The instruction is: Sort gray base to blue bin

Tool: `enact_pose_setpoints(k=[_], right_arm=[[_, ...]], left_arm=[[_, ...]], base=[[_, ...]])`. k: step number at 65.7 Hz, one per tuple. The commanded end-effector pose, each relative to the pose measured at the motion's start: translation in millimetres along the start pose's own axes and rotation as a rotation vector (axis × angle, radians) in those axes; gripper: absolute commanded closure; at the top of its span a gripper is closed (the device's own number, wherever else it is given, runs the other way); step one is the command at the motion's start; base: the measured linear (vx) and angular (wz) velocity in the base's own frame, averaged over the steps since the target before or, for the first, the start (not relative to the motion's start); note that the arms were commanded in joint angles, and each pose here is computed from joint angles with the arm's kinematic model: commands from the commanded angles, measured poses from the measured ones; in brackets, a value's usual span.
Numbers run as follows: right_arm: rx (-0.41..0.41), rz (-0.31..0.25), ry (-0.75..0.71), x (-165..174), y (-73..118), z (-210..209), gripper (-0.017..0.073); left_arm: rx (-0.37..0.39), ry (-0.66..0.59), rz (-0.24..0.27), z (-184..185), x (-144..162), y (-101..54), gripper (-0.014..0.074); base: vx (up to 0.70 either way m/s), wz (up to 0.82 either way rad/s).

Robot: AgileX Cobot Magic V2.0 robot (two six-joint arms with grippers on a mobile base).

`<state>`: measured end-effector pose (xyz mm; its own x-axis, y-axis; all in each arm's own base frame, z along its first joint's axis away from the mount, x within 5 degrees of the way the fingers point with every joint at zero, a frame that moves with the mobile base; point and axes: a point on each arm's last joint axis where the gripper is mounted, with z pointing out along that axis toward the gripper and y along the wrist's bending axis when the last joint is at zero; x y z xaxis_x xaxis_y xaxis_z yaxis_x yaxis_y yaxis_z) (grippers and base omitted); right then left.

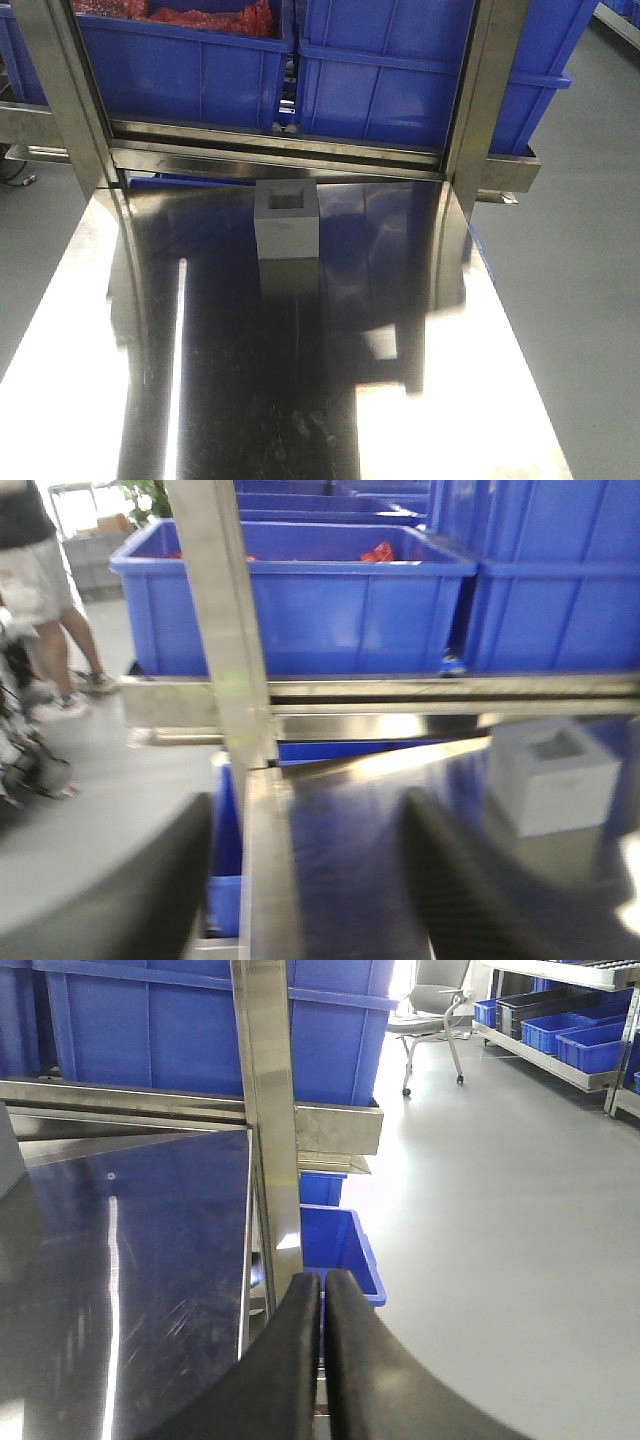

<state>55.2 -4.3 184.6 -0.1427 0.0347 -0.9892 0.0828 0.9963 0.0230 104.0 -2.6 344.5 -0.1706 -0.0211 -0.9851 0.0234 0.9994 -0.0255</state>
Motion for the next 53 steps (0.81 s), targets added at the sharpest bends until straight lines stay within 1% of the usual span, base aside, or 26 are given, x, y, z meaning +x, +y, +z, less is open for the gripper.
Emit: enact_pose_setpoints(k=[1, 4, 10, 21, 28, 33, 40, 45, 53], right_arm=[[0.009, -0.016, -0.074, -6.2, -0.5, -0.2, 0.0564], [0.009, -0.016, -0.074, -6.2, -0.5, -0.2, 0.0564], [0.009, -0.016, -0.074, -6.2, -0.5, -0.2, 0.0564], [0.009, -0.016, -0.074, -6.2, -0.5, -0.2, 0.0564], [0.009, -0.016, -0.074, -6.2, -0.5, -0.2, 0.0564], [0.009, -0.016, -0.074, -6.2, -0.5, -0.2, 0.0564], [0.009, -0.016, -0.074, -6.2, -0.5, -0.2, 0.0564], [0.009, -0.016, -0.074, -6.2, -0.5, -0.2, 0.0564], [0.009, -0.016, -0.074, -6.2, -0.5, -0.2, 0.0564]], left_arm=[[0.014, -0.097, -0.069, -2.7, -16.8, -1.1, -0.0104], [0.014, -0.096, -0.069, -2.7, -16.7, -1.1, -0.0141], [0.014, -0.096, -0.069, -2.7, -16.7, -1.1, -0.0133], [0.014, -0.100, -0.069, -2.7, -17.0, -1.1, -0.0083], [0.016, -0.100, -0.077, -2.7, -17.0, -1.3, -0.0037], [0.016, -0.086, -0.073, -2.3, -15.9, -1.4, -0.0007], [0.016, -0.051, -0.045, 4.1, -16.6, -1.5, 0.0007], [0.018, -0.010, -0.024, 12.7, -26.0, -1.9, 0.0007], [0.026, 0.076, 0.090, 40.4, -44.4, -2.2, 0.0007]], base=[[0.00, 0.00], [0.00, 0.00], [0.00, 0.00], [0.00, 0.00], [0.00, 0.00], [0.00, 0.00], [0.00, 0.00], [0.00, 0.00], [0.00, 0.00]])
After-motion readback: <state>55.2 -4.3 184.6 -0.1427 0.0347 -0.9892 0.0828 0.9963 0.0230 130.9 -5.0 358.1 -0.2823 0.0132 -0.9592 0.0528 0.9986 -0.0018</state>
